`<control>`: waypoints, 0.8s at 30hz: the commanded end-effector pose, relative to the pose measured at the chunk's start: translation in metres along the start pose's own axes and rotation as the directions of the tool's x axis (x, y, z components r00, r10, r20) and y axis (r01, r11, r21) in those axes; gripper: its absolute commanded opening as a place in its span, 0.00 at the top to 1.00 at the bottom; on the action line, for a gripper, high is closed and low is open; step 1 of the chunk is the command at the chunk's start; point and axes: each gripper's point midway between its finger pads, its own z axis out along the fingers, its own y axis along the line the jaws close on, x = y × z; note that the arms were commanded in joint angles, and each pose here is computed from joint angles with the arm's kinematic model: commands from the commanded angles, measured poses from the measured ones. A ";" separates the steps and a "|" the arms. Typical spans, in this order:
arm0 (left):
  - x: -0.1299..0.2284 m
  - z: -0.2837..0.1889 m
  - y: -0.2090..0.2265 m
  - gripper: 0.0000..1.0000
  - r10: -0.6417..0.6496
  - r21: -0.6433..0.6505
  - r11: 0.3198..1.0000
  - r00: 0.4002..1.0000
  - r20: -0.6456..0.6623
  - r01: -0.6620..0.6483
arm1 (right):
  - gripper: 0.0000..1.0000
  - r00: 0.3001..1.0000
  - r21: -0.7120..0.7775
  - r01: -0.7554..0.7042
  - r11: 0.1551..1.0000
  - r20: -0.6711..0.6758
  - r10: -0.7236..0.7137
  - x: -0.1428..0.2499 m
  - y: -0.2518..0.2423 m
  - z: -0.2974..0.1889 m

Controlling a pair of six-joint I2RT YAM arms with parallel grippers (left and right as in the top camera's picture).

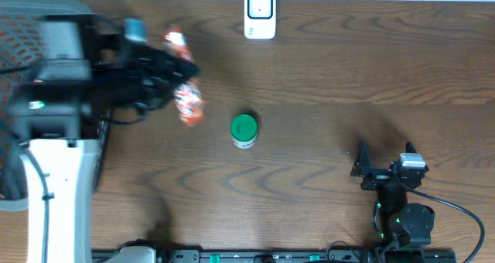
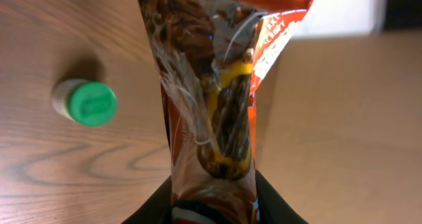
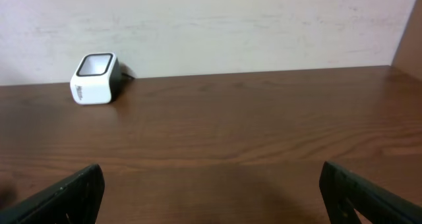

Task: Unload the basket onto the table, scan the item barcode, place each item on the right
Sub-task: 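Carry the chocolate bar right and drop it near the right gripper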

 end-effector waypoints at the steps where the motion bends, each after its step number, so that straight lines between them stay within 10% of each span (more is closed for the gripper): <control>1: 0.012 0.044 0.004 0.72 0.027 -0.092 0.995 0.999 -0.033 -0.030 | 0.01 1.000 0.013 0.008 1.000 0.003 -0.008 0.000 -0.003 0.000; 14: 0.082 0.204 0.010 0.72 0.021 -0.139 0.987 0.928 -0.372 -0.078 | 0.01 1.000 0.013 0.008 1.000 0.003 -0.008 0.000 -0.003 0.000; 24: 0.144 0.276 0.042 0.71 -0.120 -0.139 0.990 0.742 -0.659 0.036 | 0.01 1.000 0.014 0.008 1.000 0.003 -0.008 0.000 -0.003 0.000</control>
